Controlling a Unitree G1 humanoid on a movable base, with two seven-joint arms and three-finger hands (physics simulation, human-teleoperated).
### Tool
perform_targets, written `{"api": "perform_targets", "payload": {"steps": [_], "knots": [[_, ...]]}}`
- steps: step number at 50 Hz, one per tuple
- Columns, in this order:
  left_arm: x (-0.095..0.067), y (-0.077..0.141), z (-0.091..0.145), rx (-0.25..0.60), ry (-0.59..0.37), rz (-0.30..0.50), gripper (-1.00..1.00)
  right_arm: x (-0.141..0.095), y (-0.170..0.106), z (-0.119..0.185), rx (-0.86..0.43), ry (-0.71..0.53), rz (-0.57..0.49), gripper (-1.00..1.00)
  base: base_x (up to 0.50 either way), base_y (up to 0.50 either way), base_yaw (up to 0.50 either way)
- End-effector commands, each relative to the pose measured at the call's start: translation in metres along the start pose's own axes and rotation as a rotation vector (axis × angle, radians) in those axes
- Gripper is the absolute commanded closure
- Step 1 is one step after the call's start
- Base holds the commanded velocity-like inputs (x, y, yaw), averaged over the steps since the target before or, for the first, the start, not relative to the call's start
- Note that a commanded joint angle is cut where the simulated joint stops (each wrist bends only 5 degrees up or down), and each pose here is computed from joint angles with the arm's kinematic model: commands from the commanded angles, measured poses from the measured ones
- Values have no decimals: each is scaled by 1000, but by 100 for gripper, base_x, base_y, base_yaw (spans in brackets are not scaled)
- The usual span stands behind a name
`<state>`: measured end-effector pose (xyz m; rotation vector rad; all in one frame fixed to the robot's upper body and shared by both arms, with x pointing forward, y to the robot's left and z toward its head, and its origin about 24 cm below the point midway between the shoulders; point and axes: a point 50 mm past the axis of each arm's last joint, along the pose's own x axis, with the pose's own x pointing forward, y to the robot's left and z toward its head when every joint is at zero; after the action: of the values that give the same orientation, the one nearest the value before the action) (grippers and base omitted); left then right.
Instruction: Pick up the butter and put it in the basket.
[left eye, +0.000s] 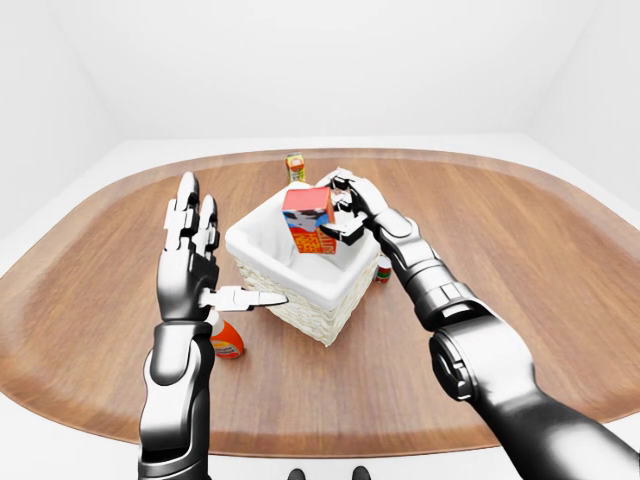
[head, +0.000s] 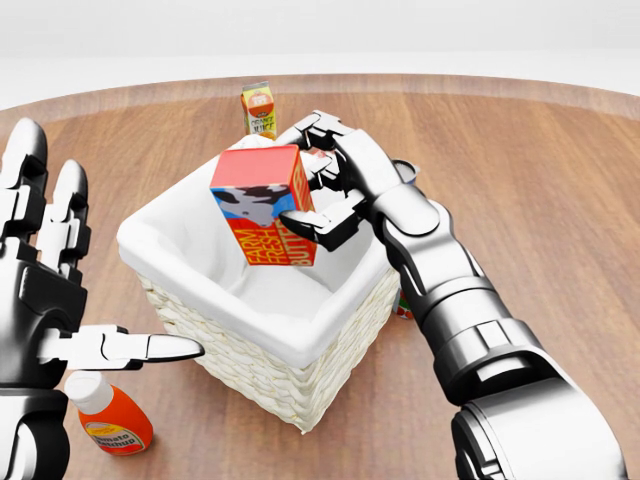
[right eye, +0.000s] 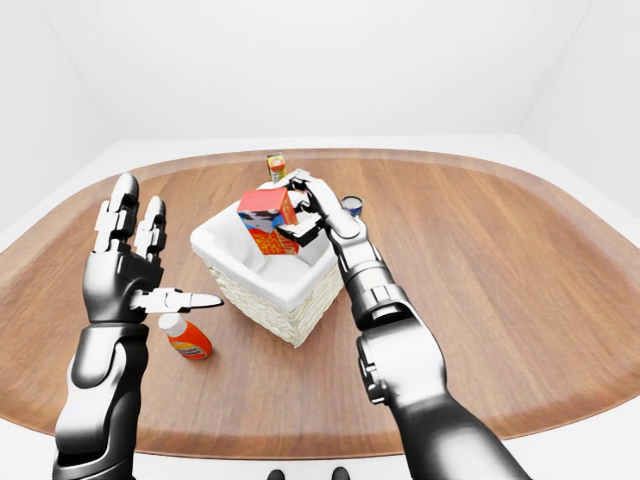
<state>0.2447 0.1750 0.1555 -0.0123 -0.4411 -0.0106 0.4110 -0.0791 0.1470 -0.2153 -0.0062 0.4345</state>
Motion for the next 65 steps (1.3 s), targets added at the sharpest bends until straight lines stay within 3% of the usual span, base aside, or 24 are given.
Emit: {"api": "perform_targets", "payload": {"steps": [1, 27, 28, 30, 31, 32, 57, 65], "knots": [[-1, 0, -2, 1, 10, 0, -100, 4, 3, 2, 84, 6, -30, 100, 0, 0, 0], [-1, 3, -5, 7, 22, 2, -100, 3, 11, -17, 27, 99, -43, 100, 0, 0, 0], [-1, 3, -5, 8, 23, 2, -100, 3, 11, -17, 30, 100, -41, 27, 0, 0, 0], [-1, 3, -5, 8, 23, 2, -100, 3, 11, -17, 27, 101, -45, -67, 0, 0, 0], [-1, 3, -5, 8, 23, 2, -100, 3, 11, -17, 29, 101, -45, -97, 0, 0, 0], [-1, 3, -5, 8, 23, 2, -100, 3, 10, -17, 26, 101, -49, -100, 0, 0, 0], [-1, 2, -3, 9, 17, -1, -100, 2, -4, -2, 101, 20, -86, -100, 0, 0, 0], [0, 2, -1, 10, 8, -1, -100, -18, -10, -17, 112, -74, -150, -100, 0, 0, 0]]}}
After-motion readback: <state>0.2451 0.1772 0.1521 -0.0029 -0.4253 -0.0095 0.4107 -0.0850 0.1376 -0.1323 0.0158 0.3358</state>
